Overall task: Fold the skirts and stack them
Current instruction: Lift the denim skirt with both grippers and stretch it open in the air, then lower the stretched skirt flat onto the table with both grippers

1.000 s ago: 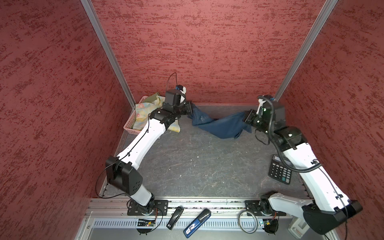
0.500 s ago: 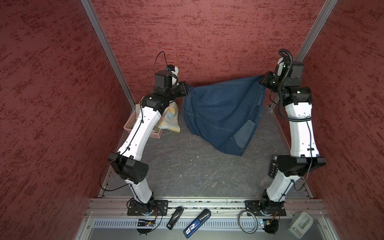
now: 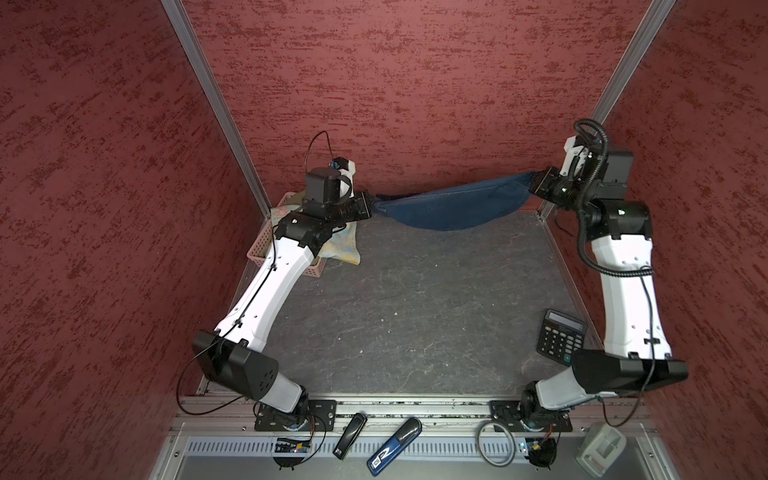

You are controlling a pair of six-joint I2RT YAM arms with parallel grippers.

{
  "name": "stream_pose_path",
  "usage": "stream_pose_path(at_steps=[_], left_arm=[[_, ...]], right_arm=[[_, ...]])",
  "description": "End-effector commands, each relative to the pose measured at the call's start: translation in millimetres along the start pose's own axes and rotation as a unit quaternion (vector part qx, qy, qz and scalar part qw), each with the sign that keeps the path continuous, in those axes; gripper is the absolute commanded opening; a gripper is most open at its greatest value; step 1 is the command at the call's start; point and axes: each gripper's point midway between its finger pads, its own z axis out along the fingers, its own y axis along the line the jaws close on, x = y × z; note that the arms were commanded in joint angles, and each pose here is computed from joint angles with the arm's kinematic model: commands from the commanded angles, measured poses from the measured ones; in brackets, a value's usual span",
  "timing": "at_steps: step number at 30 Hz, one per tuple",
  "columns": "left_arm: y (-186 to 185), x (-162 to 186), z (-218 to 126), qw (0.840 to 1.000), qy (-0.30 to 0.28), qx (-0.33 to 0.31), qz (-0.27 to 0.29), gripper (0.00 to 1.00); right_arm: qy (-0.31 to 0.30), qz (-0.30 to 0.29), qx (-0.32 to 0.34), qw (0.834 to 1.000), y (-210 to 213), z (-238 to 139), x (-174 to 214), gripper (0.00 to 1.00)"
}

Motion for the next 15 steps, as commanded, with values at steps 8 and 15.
stream_pose_path(at_steps=[8, 15], left_arm=[[-63.7, -71.6, -71.2, 0.99, -0.116, 0.05, 0.058, 0.0], [-11.1, -37.0, -3.3, 0.999, -0.038, 0.017, 0.011, 0.0]], right_arm=[[-0.111, -0.031, -0.024, 0.993, 37.2, -39.8, -87.4, 0.0], [-0.019, -0.003, -0.001, 1.0, -11.7, 57.3, -26.2, 0.0]])
